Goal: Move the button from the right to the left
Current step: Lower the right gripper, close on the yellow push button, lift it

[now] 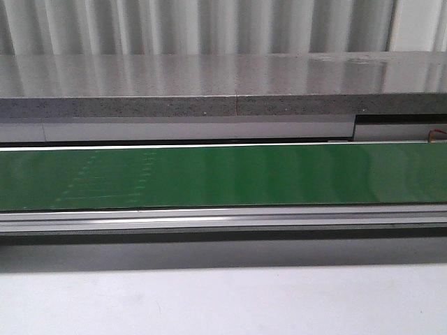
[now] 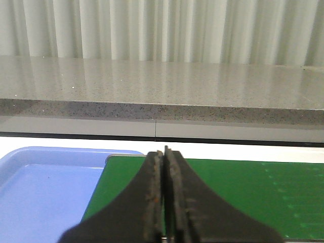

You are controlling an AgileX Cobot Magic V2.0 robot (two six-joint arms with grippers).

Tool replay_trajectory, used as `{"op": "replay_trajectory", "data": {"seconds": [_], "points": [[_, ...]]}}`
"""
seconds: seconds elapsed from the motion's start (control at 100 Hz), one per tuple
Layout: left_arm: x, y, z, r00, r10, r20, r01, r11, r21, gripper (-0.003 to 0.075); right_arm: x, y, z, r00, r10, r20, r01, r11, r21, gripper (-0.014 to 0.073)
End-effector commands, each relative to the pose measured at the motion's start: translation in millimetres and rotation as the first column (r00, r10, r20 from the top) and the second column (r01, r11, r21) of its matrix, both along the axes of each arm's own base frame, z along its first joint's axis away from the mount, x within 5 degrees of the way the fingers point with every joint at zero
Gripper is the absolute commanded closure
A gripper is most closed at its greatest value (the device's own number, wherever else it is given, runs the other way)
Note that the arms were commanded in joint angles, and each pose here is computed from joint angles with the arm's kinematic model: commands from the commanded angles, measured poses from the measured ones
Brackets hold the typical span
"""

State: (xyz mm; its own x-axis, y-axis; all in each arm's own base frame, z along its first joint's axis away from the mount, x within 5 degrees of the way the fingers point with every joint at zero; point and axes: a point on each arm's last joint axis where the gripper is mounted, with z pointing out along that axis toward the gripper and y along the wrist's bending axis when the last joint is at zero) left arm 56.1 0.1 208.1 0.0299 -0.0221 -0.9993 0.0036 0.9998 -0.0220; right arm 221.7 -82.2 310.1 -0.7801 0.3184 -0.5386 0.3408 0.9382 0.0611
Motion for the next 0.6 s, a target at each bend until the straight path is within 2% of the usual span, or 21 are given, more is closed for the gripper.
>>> {"op": "replay_trajectory", "data": {"seconds": [0.0, 0.26, 0.44, 0.59], "points": [[-2, -1, 1, 0.996, -0.006, 0.089, 0.007, 1.0, -0.009, 0.074, 14, -21, 2, 0.995, -0.028, 0.096, 0.028, 1.0, 0.007, -0.0022], [-2, -1, 1, 0.996, -0.006, 0.089, 0.007, 1.0, -0.009, 0.074, 36, -79, -45, 0.98, -0.185, 0.072, 0.184, 0.983, 0.022, -0.0022], [-2, -1, 1, 0.996, -0.006, 0.089, 0.007, 1.0, -0.009, 0.074, 57, -96, -66, 0.983, -0.186, 0.014, 0.185, 0.982, 0.043, -0.0022], [-2, -1, 1, 0.996, -0.006, 0.089, 0.007, 1.0, -0.009, 0.074, 72, -106, -68, 0.984, -0.18, 0.006, 0.18, 0.983, 0.047, -0.0022]]}}
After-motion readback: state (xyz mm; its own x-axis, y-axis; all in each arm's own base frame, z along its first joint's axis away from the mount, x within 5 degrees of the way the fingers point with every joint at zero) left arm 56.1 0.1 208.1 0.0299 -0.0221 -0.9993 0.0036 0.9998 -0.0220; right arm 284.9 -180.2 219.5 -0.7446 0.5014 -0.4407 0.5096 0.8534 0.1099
